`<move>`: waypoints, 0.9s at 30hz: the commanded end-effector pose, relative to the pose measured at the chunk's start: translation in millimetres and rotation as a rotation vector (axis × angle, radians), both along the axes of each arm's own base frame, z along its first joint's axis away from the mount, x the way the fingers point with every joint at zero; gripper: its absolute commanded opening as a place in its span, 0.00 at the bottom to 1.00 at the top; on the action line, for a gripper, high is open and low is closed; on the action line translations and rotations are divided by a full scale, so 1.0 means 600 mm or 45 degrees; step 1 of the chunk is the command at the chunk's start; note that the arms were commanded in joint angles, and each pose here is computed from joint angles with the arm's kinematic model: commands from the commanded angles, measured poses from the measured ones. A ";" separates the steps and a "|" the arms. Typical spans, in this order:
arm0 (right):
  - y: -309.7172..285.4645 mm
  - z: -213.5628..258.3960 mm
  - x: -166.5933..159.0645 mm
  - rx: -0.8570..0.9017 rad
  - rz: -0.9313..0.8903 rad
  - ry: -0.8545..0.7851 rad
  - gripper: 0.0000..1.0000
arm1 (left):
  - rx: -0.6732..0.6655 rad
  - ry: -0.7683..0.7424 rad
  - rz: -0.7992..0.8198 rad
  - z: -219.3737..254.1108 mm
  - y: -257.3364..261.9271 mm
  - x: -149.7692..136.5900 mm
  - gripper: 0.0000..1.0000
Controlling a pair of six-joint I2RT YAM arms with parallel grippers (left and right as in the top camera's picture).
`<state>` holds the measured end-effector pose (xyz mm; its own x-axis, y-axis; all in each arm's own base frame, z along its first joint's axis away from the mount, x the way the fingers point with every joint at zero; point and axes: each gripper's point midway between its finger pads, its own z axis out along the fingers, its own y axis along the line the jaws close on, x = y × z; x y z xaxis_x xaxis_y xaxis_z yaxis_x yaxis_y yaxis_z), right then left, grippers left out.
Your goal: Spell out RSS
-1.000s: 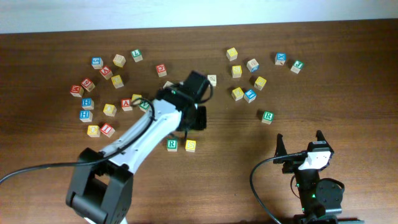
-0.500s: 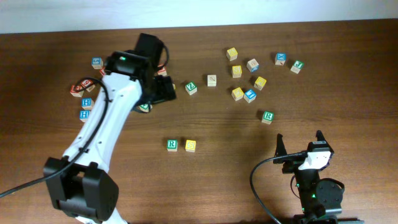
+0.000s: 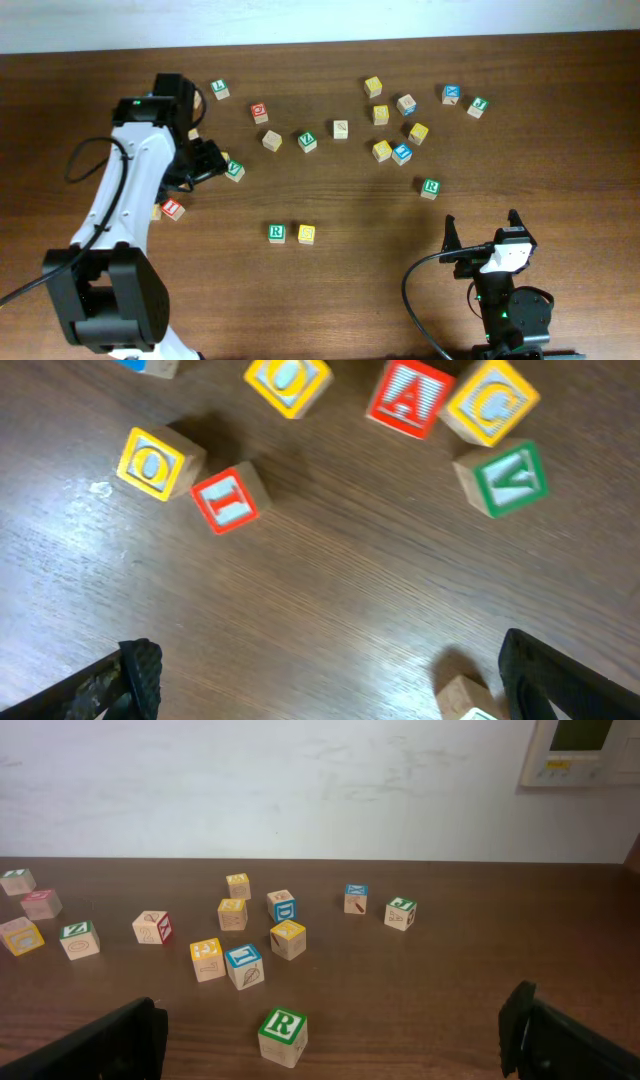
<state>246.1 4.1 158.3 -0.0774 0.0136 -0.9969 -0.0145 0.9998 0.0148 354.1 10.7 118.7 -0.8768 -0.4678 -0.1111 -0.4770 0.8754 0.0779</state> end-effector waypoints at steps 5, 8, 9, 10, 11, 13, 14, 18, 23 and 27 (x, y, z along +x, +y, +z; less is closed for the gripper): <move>-0.005 -0.005 0.000 -0.006 -0.019 0.003 0.98 | -0.018 0.012 0.080 -0.013 0.028 -0.002 0.99; -0.005 -0.005 0.000 -0.006 -0.019 0.003 0.98 | -0.017 0.010 0.084 -0.013 0.030 -0.001 0.99; -0.005 -0.005 0.000 -0.006 -0.019 0.003 0.98 | -0.017 0.009 0.084 -0.013 0.030 -0.001 0.99; -0.005 -0.005 0.000 -0.006 -0.019 0.003 0.98 | -0.017 0.008 0.084 -0.013 0.030 -0.001 0.99; -0.005 -0.005 0.000 -0.006 -0.019 0.003 0.98 | -0.017 0.008 0.084 -0.013 0.030 0.000 0.99; -0.005 -0.005 0.000 -0.006 -0.019 0.003 0.98 | -0.018 0.008 0.083 -0.013 0.030 -0.001 0.99; -0.005 -0.005 0.000 -0.006 -0.019 0.003 0.98 | -0.018 0.008 0.083 -0.013 0.030 -0.001 0.99; -0.005 -0.005 0.000 -0.006 -0.019 0.003 0.98 | -0.019 0.009 0.083 -0.013 0.030 -0.001 0.99; -0.005 -0.005 0.000 -0.006 -0.019 0.003 0.98 | -0.035 -0.027 0.099 -0.012 0.034 0.010 0.99; -0.005 -0.005 0.000 -0.006 -0.019 0.003 0.98 | -0.102 -0.113 0.155 -0.011 0.051 0.035 0.99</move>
